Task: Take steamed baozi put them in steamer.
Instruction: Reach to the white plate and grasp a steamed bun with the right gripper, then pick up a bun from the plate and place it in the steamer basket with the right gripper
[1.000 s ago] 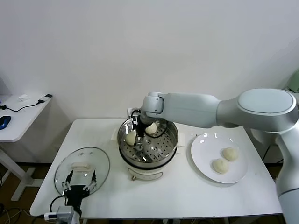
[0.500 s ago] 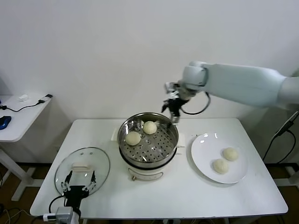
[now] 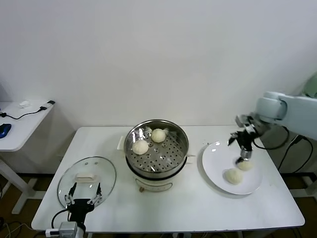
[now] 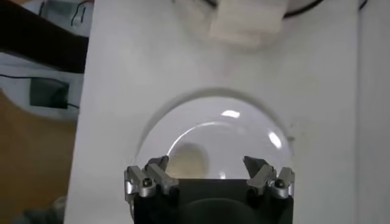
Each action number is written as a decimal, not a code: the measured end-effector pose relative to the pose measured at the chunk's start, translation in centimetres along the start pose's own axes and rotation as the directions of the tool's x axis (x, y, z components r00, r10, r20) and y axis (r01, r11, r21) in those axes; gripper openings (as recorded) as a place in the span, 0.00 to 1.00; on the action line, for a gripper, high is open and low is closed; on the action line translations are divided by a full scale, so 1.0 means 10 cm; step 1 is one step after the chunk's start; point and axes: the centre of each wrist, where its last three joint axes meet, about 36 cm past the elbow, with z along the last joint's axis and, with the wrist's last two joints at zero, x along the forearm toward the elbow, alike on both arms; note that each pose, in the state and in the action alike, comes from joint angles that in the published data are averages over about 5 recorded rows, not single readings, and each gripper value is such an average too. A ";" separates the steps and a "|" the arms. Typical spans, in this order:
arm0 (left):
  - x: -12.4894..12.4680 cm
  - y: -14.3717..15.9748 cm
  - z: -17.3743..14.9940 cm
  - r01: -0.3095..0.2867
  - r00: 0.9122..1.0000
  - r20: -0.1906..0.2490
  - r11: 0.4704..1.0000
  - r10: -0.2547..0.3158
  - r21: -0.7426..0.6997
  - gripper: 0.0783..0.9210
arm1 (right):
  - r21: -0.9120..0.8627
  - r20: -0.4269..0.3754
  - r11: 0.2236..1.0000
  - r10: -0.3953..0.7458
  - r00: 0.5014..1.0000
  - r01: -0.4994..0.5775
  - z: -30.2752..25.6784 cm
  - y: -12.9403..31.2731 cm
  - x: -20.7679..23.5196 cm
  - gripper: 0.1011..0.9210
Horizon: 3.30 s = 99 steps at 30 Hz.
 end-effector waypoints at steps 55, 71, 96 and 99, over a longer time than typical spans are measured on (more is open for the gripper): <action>-0.03 -0.07 -0.01 0.001 1.000 0.001 1.000 -0.001 0.005 0.88 | 0.160 0.014 0.979 0.124 0.992 -0.124 -0.41 -0.50 -0.10 0.66; 0.01 -0.07 -0.02 -0.003 1.000 0.005 1.000 0.003 0.000 0.88 | 0.825 0.131 0.535 0.132 0.983 -0.182 -2.66 -0.33 0.91 0.68; -0.02 -0.04 0.04 0.010 1.000 -0.009 1.000 -0.010 -0.004 0.88 | 0.997 0.046 0.071 -0.030 0.998 -0.044 -3.72 -0.11 -0.24 0.69; -0.03 -0.04 0.04 0.012 1.000 -0.010 1.000 -0.012 -0.003 0.88 | 0.997 0.043 0.069 -0.040 0.998 -0.041 -3.73 -0.14 -0.32 0.70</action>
